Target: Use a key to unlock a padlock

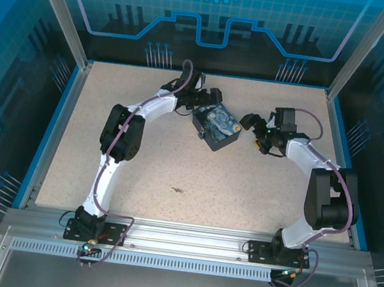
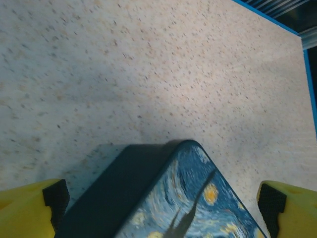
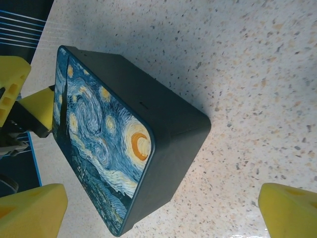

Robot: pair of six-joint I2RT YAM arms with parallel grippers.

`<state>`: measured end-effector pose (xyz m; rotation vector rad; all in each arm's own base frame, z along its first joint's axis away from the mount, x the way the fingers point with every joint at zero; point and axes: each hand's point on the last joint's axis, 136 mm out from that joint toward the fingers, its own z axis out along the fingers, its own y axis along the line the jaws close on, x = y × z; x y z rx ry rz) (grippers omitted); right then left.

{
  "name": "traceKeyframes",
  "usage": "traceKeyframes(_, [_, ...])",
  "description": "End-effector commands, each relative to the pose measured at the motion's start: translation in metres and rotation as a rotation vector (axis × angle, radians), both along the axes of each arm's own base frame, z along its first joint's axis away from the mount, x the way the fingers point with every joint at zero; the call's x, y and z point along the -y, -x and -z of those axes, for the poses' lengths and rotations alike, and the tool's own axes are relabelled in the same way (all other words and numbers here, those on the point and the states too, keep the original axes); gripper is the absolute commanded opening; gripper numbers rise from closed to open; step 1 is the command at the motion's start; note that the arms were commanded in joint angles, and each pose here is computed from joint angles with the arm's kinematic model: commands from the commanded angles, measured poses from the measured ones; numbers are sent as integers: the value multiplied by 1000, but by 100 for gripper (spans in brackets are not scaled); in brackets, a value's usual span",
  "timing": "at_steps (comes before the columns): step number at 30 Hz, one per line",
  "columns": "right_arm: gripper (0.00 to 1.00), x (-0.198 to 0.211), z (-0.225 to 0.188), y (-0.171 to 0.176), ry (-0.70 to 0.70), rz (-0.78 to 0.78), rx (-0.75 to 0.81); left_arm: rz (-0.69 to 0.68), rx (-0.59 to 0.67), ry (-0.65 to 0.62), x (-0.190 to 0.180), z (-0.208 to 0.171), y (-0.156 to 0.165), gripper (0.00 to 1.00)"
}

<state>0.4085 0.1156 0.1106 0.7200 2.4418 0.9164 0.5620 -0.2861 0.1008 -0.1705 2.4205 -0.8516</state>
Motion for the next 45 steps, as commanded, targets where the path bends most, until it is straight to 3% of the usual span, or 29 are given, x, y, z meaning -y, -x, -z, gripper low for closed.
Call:
traceKeyframes(1, [100,-13,1,-2,-40,-20,0,52,-4,94,13,-18,21,99])
traceKeyframes(9, [100,-31,8,-13,-41,-76,-25,73,7,212,13,-31,66,99])
traceKeyframes(15, [100,-38,9,-18,-6,-100,-33,61,21,225,13,-34,99,99])
traceKeyframes(22, [100,-33,14,-21,37,-91,-54,-72,29,93,-23,-28,83,99])
traceKeyframes(30, [100,-35,26,-28,44,-100,-80,-36,-38,112,-3,-11,62,99])
traceKeyframes(37, [99,-51,18,-29,46,-172,-64,-6,-36,146,11,-7,80,99])
traceKeyframes(45, [99,-84,12,-24,44,-238,-56,-37,-14,159,-10,-14,117,99])
